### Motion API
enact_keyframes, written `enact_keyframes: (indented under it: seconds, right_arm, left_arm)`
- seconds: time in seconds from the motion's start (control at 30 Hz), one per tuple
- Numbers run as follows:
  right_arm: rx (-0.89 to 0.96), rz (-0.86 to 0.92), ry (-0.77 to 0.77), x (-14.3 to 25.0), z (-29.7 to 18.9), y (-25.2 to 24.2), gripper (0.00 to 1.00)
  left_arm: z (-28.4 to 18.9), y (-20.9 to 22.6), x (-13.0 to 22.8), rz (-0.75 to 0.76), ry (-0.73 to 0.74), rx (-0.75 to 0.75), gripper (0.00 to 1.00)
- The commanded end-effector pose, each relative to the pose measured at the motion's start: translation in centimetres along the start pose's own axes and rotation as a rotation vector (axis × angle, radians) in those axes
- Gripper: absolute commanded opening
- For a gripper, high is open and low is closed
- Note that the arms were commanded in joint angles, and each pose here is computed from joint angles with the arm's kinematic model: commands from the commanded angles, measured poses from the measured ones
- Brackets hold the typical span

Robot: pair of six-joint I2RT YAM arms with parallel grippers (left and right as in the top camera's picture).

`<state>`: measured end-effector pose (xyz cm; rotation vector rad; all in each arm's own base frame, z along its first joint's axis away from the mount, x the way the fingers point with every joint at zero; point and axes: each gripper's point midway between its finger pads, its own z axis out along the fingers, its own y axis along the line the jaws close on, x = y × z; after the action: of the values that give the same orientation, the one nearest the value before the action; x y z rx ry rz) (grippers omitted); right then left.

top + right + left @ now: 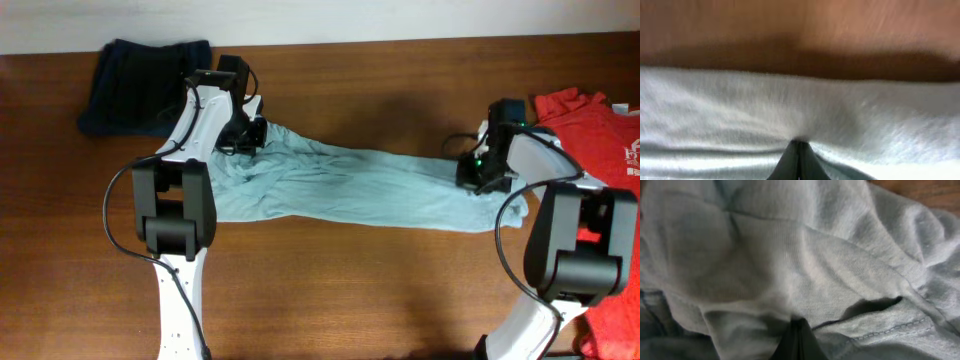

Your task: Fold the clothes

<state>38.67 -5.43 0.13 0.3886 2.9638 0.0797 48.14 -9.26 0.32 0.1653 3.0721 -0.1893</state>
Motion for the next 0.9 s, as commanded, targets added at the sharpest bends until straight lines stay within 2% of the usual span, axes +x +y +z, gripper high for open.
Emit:
enact_keyframes:
  seconds: [0.0,0.23,0.5,0.63,0.77,0.87]
  right_arm:
    - [0.071,0.007,-0.047,-2.0,0.9,-2.2,0.04]
    - [0.065,-0.008,-0.142,-4.3,0.7,-2.2,0.04]
    - [-0.045,-0.016,-0.118,-3.9,0.4,-0.3,0.04]
    - [-0.062,-0.022,-0.115,-4.5,-2.4,0.2,0.04]
    - [-0.003,0.024,-0.115,-5.0,-6.5,-2.1,0.04]
    - [0.007,0.086,-0.093,-4.4,-6.8,-4.4,0.04]
  left_arm:
    - [1.8,0.6,0.3,-0.029,0.027,-0.002,0.01]
    - [1.8,0.5,-0.5,-0.026,-0.007,-0.001,0.01]
    - [1.8,0.5,-0.6,-0.025,-0.009,-0.002,0.01]
    - [1.8,0.7,-0.4,-0.011,-0.002,-0.013,0.01]
    - [1.8,0.7,-0.2,-0.012,0.005,-0.014,0.01]
    - [1.8,0.7,-0.2,-0.013,0.005,-0.014,0.01]
